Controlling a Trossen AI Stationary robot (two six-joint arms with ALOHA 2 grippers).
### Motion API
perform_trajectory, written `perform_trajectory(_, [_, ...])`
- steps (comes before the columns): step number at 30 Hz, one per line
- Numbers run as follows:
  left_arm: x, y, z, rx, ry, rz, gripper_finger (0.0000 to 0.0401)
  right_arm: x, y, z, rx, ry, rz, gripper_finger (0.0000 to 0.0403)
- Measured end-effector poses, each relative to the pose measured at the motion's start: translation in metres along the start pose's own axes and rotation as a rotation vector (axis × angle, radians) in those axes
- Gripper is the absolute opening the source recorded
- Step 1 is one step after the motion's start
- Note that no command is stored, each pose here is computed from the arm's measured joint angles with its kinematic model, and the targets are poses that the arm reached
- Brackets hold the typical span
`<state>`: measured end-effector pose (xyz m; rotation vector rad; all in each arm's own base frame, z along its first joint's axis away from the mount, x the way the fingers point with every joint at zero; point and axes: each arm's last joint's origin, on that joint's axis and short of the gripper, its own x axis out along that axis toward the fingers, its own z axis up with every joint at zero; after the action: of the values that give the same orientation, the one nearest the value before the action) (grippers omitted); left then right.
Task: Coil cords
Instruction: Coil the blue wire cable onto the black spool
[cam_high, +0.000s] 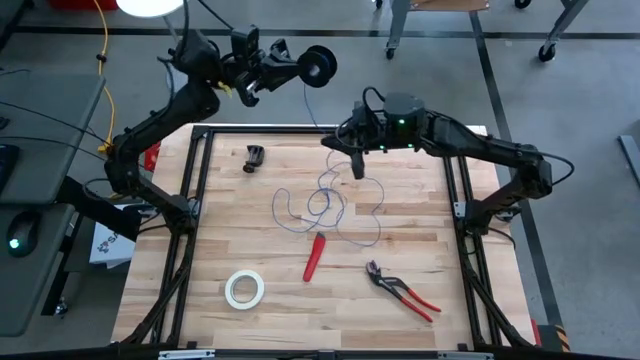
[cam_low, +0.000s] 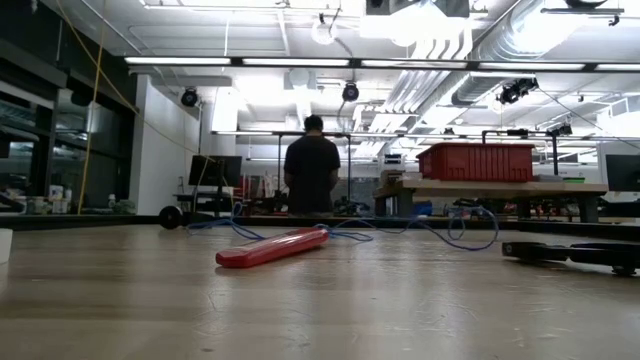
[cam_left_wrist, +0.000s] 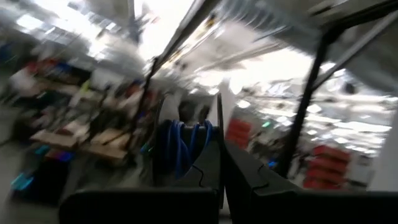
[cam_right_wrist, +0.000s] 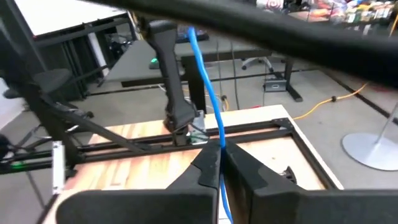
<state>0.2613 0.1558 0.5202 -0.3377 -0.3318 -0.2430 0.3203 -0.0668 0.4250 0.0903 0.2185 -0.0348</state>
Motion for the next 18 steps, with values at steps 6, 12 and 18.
perform_trajectory(6, [-0.031,0.003,-0.004,-0.075,0.194,0.208,0.0,-0.029,0.008,0.009,-0.003,-0.007,-0.021,0.0001])
perform_trajectory(12, [-0.05,-0.013,-0.016,-0.202,0.375,0.265,0.0,-0.046,0.0,0.016,-0.027,-0.043,-0.129,0.0001])
perform_trajectory(18, [-0.047,-0.027,-0.033,-0.317,0.496,0.22,0.0,-0.051,-0.015,0.021,-0.02,-0.088,-0.183,0.0])
